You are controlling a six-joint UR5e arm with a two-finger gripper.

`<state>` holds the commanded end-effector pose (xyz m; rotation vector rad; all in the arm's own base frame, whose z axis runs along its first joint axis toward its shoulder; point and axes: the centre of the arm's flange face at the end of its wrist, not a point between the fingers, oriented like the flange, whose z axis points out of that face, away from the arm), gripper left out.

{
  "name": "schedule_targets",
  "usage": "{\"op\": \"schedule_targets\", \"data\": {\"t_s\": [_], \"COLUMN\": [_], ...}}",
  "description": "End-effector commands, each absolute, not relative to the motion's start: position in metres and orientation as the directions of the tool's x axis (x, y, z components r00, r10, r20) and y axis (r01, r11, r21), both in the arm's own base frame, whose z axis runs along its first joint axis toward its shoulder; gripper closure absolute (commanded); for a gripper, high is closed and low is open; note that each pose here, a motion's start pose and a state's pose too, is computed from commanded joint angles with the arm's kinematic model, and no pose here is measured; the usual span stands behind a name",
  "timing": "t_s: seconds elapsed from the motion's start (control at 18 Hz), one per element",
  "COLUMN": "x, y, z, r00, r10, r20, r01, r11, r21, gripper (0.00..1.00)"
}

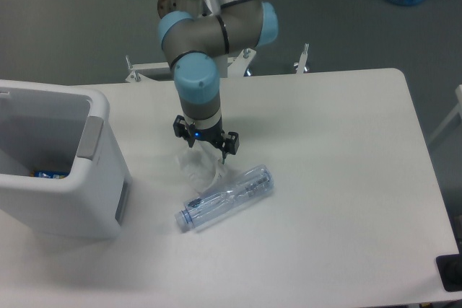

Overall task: Place the trash in the trash can
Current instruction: 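Close the gripper on the crumpled white tissue and lift it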

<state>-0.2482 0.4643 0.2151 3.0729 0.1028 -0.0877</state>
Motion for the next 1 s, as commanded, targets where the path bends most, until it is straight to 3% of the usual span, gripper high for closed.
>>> {"op": "schedule_targets", "data": {"t_s": [0.61, 1.0], "x": [-0.261, -0.3], "y": [0.461, 0.468], "z": [0.223, 0.282], "r00": [0.995, 0.966], "r10": [0.086, 0.243], "r20": [-0.06, 0.094], "r01": [0.089, 0.257], "r11": [-0.995, -0.944], "r21": [0.043, -0.206], "gripper": [1.0, 1.0]}}
